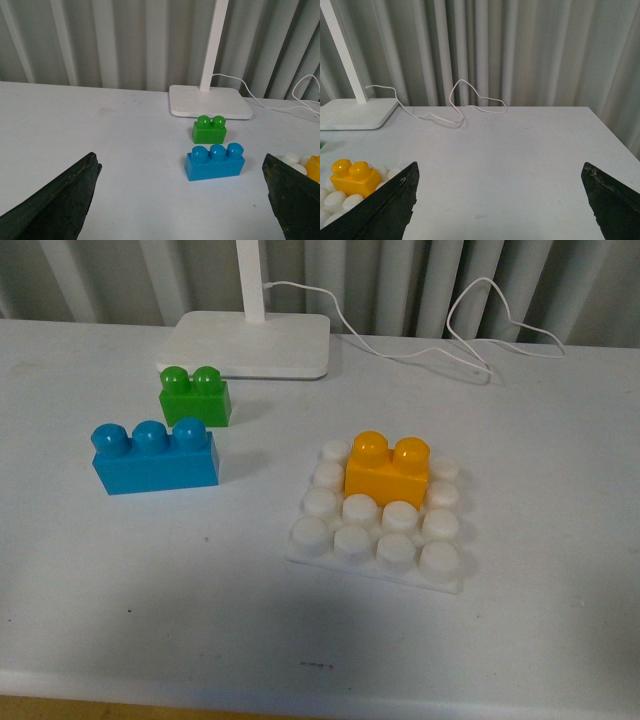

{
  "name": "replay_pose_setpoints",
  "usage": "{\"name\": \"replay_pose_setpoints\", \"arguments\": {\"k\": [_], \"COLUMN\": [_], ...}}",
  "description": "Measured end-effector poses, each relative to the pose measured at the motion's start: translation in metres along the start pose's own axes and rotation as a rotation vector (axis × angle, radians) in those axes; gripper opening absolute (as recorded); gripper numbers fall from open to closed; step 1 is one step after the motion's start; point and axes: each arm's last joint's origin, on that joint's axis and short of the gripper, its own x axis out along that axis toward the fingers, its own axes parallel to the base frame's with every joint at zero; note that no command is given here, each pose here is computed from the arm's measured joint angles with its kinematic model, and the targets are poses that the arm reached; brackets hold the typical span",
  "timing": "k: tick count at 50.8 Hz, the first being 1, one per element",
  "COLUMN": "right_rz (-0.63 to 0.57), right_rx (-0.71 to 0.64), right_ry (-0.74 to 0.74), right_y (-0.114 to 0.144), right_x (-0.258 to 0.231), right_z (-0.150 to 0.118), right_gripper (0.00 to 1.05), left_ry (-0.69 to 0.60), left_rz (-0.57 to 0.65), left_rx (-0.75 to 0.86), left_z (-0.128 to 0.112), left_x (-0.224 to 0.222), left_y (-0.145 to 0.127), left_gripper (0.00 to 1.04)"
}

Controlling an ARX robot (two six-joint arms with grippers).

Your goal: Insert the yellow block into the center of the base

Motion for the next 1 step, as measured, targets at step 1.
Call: {"name": "replay_pose_setpoints", "arguments": {"k": [1], "right_rz": [0.000], "right_rx": [0.000], "right_ry": [0.000], "right_y": [0.0000], "right_x": [0.0000], "right_z": [0.0000], "right_gripper": [0.95], "left_ry": [0.000], "left_rz": [0.000], "left_rx": [0.000], "left_z": [0.0000], "left_x": [0.0000], "left_y": [0.0000], "left_gripper": [0.98]}}
